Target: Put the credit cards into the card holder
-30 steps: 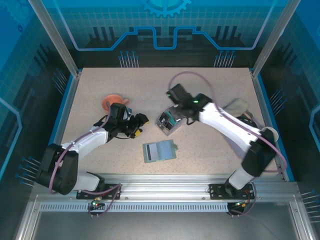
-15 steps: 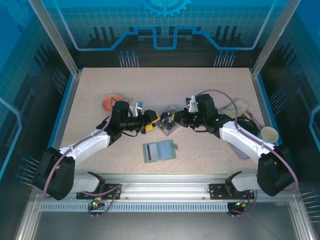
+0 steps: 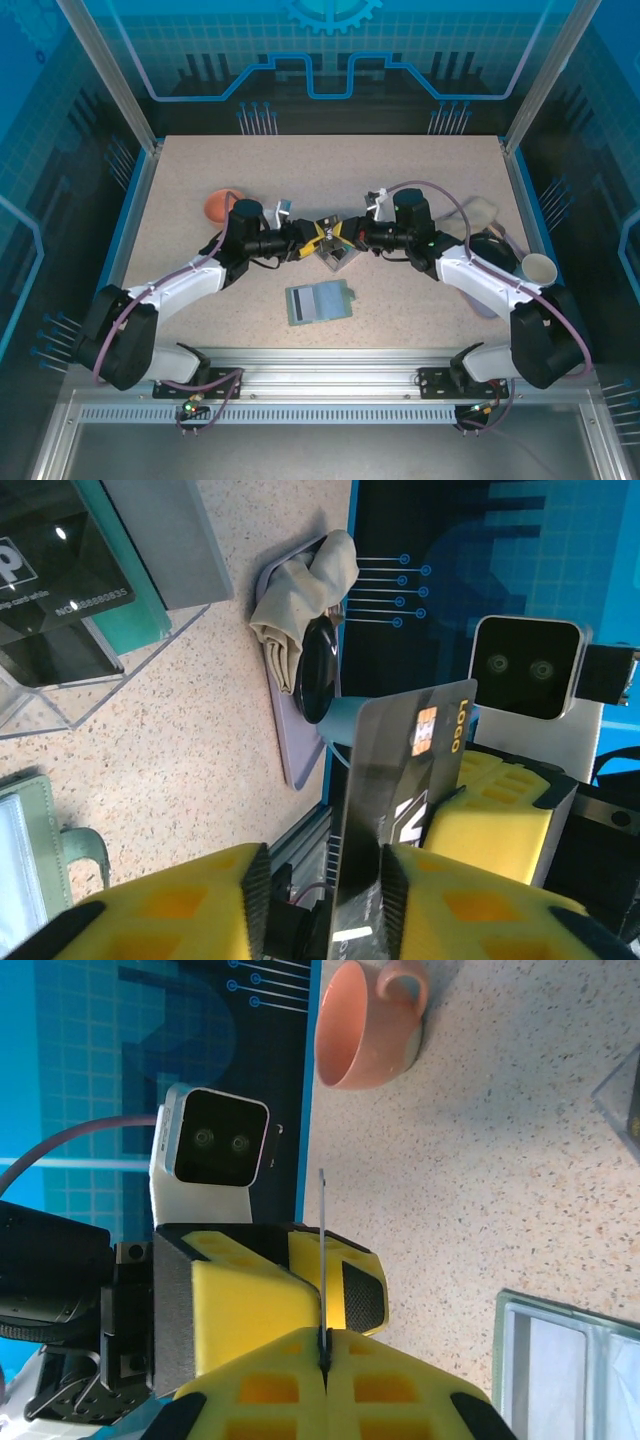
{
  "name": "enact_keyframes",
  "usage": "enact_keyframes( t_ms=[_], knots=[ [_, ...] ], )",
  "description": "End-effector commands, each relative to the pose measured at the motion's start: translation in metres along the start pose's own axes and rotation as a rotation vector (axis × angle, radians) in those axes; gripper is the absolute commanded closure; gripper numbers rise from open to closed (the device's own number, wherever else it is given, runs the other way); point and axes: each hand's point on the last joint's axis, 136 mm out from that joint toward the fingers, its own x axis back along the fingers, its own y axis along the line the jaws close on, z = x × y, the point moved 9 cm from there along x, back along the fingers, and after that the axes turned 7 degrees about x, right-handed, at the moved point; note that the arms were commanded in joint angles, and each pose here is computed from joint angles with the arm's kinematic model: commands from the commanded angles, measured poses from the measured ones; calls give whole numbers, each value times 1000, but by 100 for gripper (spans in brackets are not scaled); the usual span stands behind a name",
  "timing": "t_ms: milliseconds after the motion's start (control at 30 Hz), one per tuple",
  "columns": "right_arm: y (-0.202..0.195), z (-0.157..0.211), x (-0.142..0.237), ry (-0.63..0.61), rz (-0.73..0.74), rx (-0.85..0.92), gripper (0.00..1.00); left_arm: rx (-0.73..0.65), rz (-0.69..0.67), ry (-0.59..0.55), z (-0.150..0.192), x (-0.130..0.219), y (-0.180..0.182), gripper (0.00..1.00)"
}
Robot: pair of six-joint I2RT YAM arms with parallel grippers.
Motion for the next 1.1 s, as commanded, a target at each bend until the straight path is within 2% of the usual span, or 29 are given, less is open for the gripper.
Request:
enact_keyframes(
  t_ms=[0,267,333,467,500,567,633,767,933,1067],
  knots=[
    [-3,3,-5,29,-23,-16,100,-49,63,25,-1,-2,-20,70],
    [-18,9,-5,48,70,-27,99,-62,47,13,5,6,-17,97],
    [-23,12,-5,64,100,-33,88,-63,30,8,6,10,-15,100],
    [-34,25,1,113,186,-8,61,-77,-59,0,13,20,-1,100],
    [-39,30,2,135,237,9,53,-78,-90,1,16,22,4,100],
    [-51,42,5,193,406,68,45,-75,-151,2,21,26,17,100],
    [-57,52,3,257,551,138,41,-64,-246,-3,26,30,36,100],
    [-60,71,-15,370,713,262,35,-41,-348,-9,39,31,64,100],
    [-65,87,-37,438,884,369,29,-29,-401,-62,46,36,86,100],
    [-72,92,-45,479,998,414,28,-17,-391,-57,49,33,94,100]
  ],
)
